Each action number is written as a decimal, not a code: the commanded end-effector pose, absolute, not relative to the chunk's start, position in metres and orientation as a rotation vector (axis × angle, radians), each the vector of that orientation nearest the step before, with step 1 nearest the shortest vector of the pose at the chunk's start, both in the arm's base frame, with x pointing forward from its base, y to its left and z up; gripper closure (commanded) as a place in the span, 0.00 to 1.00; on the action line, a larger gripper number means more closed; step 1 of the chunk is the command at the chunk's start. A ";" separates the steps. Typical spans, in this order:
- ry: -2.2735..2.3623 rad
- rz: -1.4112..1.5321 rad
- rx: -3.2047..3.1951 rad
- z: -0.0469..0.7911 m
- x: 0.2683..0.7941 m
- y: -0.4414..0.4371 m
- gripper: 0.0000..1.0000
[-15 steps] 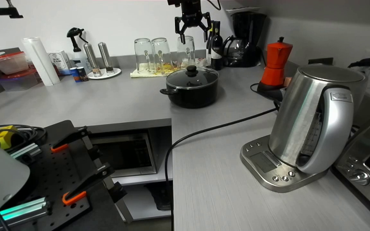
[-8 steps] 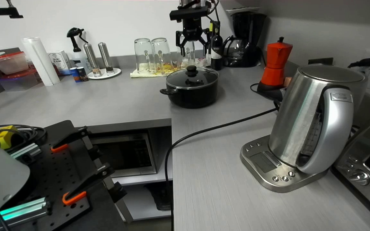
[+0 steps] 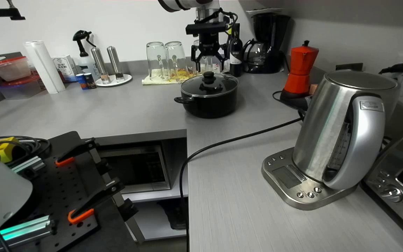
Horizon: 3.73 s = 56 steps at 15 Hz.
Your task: Remove the lid from the pot
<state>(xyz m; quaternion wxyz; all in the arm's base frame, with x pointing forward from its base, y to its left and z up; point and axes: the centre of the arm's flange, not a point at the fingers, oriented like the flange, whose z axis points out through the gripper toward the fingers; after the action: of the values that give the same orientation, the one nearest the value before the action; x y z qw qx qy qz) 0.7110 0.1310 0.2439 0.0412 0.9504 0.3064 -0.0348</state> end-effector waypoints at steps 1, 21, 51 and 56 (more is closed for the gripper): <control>0.970 -0.113 2.911 0.239 0.723 0.132 0.00; 1.018 -0.090 2.896 0.250 0.718 0.131 0.75; 1.657 -0.017 2.334 0.285 0.549 0.278 0.75; 1.783 0.025 2.303 0.255 0.516 0.310 0.75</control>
<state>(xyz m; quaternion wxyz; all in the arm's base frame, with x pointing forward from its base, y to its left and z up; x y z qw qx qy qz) 0.5372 0.3038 0.2573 0.1196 0.7984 0.5900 -0.0112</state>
